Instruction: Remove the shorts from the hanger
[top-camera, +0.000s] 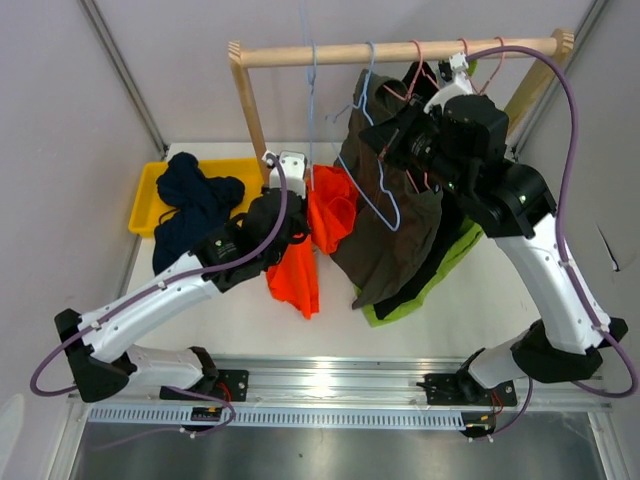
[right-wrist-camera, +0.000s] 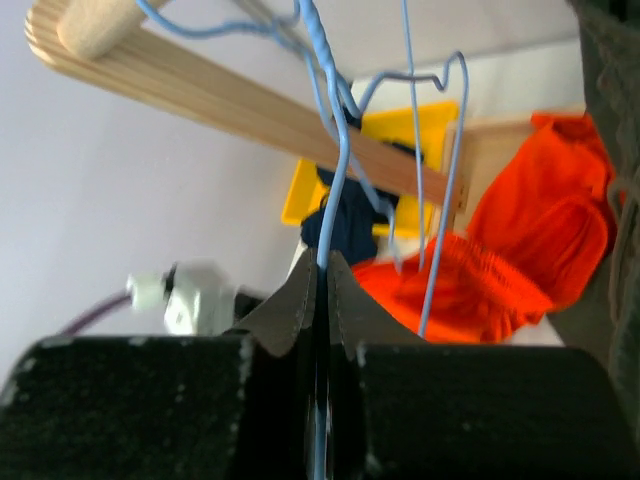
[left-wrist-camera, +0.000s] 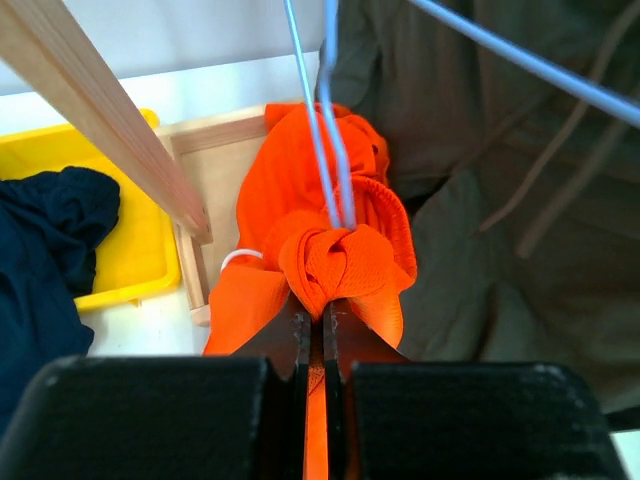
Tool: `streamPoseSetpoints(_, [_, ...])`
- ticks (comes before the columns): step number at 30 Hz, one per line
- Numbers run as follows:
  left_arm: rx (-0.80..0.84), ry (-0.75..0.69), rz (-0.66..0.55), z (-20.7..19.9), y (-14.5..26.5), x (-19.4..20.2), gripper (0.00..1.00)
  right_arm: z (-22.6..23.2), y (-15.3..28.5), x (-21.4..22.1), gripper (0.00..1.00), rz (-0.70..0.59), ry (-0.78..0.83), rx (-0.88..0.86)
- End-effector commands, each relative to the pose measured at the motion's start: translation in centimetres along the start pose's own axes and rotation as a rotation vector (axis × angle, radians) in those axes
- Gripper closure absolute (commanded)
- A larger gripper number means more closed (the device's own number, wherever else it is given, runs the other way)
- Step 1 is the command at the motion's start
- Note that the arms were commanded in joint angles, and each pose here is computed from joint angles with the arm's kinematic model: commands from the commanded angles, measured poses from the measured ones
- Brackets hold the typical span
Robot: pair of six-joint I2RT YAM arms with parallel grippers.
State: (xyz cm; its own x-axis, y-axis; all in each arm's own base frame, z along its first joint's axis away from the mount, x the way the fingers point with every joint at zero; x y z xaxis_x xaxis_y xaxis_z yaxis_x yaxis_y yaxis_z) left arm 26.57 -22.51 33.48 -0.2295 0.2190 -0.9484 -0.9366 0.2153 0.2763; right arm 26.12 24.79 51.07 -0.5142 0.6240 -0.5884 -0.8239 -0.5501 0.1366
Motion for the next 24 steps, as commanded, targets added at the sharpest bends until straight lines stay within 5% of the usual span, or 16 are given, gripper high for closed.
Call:
streamPoseSetpoints(1, [0.023,0.055,-0.046,1.2,2.6,-2.1,1.0,-0.2,-1.5,-1.3,1.0,-0.004,0.035,0.003])
streamPoseSetpoints(7, [0.061,0.049,0.068,4.8,8.6,1.9,1.0,-1.9,-6.2,-3.6,1.0,-0.021,0.068,0.037])
streamPoseSetpoints(15, [-0.122,0.083,0.07,12.8,14.8,2.5,1.0,-4.6,-9.3,-3.4,1.0,-0.02,0.087,0.091])
streamPoseSetpoints(20, [-0.213,0.015,-0.031,15.8,16.4,-2.5,1.0,-5.5,-9.1,-2.9,0.18,-0.002,0.109,0.114])
streamPoseSetpoints(22, [-0.211,-0.005,-0.106,15.7,16.0,-5.1,1.0,-5.6,-8.7,-3.0,0.01,-0.011,0.118,0.122])
streamPoseSetpoints(24, [-0.242,-0.006,-0.143,16.3,15.9,-6.9,1.0,-5.8,-7.9,-3.2,0.01,-0.021,0.137,0.135])
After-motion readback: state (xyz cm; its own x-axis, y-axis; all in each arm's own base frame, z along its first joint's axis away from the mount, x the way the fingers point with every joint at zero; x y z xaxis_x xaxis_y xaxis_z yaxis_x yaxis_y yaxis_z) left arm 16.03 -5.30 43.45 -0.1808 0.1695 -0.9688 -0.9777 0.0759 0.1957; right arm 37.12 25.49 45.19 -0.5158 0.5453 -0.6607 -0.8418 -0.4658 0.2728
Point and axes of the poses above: each gripper's point midway between its finger pads, its own y axis back along the fingers, its own z axis along the line the jaws close on, x = y × z, the point moved 3 cm from there along y, back along the fingers, and after that the axes turned 12 degrees about -y, right-handed, at the moved point
